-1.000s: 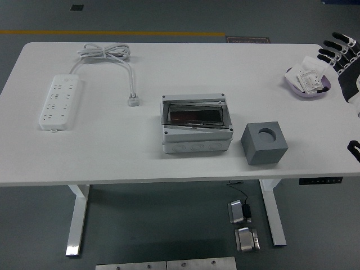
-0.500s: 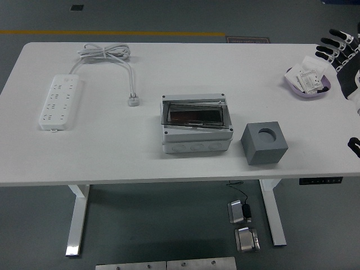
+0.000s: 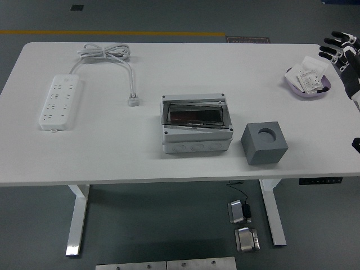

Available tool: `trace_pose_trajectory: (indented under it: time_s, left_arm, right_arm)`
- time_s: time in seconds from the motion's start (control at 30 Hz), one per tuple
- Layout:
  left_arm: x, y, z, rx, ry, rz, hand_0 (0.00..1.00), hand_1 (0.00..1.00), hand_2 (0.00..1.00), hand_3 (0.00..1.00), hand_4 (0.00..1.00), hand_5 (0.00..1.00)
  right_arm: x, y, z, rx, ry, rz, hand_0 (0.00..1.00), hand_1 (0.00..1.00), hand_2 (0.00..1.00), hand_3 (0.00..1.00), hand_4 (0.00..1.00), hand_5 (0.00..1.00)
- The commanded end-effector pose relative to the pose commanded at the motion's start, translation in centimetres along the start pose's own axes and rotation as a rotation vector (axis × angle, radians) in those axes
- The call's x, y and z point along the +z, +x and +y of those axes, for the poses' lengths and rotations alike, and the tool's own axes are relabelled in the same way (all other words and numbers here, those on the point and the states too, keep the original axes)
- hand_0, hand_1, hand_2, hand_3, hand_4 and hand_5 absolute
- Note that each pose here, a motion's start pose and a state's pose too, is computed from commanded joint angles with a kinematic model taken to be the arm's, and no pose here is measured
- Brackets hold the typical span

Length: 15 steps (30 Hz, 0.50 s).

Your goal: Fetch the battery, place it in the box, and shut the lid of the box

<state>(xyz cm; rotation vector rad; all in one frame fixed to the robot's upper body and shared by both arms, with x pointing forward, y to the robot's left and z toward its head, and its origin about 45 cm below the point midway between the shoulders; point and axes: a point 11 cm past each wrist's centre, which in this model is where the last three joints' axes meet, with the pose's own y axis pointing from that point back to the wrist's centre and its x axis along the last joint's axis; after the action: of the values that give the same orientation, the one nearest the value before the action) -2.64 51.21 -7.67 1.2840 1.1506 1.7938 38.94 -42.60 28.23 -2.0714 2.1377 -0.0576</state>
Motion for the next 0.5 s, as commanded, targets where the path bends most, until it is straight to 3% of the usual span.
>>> trace_pose_trajectory:
  time_s: [0.03,0.5]
  left_arm:
    - [0.0,0.0,0.0,0.0,0.0,0.0,0.65,0.687,0.658,0.68,0.745,0.16]
    - [0.07,0.03,0.0,0.0,-0.003,0.001,0.65,0.688,0.658,0.68,0.746,0.161]
  right_arm:
    - [-0.01,0.01,0.0,-0.001,0.0,0.001,0.718,0.613,0.599,0.589,0.301,0.389]
    - [0.14,0.12,0.04,-0.005,-0.006,0.013,0.729,0.625,0.609,0.604,0.293,0.37]
